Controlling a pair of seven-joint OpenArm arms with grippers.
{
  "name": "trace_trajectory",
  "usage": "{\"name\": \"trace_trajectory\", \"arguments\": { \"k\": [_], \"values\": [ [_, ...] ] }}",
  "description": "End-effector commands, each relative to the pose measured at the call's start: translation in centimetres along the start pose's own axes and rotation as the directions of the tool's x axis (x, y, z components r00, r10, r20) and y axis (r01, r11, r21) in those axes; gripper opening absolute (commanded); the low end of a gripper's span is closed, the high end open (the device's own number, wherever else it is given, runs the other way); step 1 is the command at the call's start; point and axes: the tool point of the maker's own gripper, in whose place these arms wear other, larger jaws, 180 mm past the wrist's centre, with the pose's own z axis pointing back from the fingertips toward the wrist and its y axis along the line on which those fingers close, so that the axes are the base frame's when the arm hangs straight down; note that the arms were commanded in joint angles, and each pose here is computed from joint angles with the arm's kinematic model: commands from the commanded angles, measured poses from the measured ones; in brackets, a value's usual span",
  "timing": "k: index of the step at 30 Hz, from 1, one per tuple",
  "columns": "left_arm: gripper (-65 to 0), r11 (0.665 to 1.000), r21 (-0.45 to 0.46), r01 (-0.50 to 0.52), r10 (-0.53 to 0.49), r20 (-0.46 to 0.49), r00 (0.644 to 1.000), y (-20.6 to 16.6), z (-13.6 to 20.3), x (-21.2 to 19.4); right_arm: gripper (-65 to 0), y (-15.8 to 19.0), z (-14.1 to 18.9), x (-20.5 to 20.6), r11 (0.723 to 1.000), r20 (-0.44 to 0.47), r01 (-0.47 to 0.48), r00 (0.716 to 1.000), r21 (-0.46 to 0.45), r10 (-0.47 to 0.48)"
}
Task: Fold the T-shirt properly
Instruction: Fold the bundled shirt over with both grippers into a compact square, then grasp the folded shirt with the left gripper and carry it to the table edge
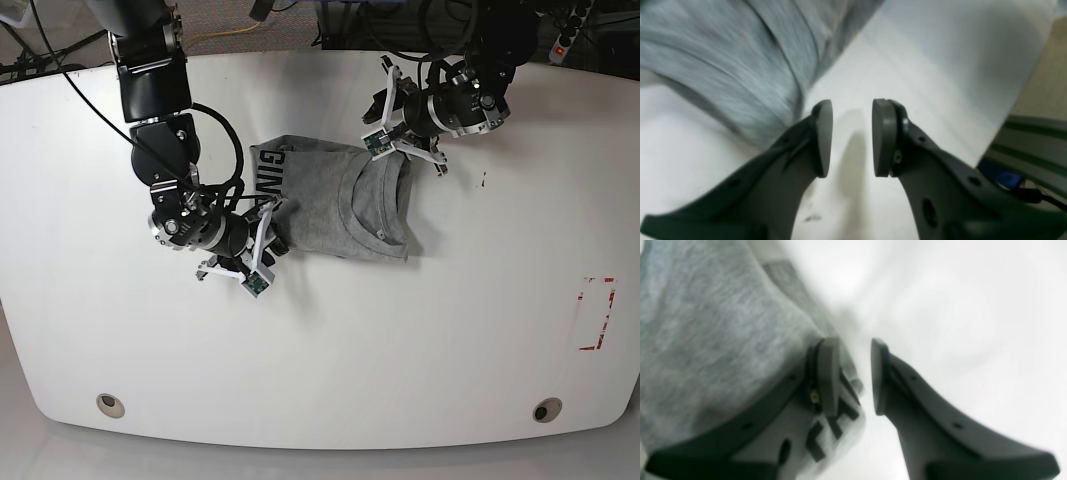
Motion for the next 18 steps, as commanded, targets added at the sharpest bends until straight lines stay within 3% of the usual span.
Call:
{"name": "trace_trajectory", "arguments": {
  "k": [1, 7, 10, 18],
  "values": [
    [-46.7, 1.000, -0.012, -0.028, 0.028, -0.013, 1.000, 0.6, -0.9, -0.8, -49.6, -0.7, 0.5, 1.8, 0.998, 0.054, -0.060, 0.997, -0.015, 0.060],
    [-46.8, 0.999, 0.028, -0.037, 0.039, -0.047, 0.998, 4.6, -1.9, -1.2, -49.8, 0.4, 0.3, -0.8, 0.997, 0.007, -0.067, 0.998, 0.037, 0.067],
    [-46.8, 0.992, 0.091, -0.087, 0.092, -0.058, 0.994, 8.1, -1.6, -2.0, -49.8, 0.7, 1.2, -1.7, 0.998, 0.016, -0.054, 0.998, 0.023, 0.054],
    [-46.8, 0.953, 0.223, -0.208, 0.223, -0.046, 0.974, 16.1, 0.1, -3.3, -49.8, 5.7, 3.0, -4.0, 0.996, 0.005, -0.059, 0.998, 0.064, 0.059]
  ]
}}
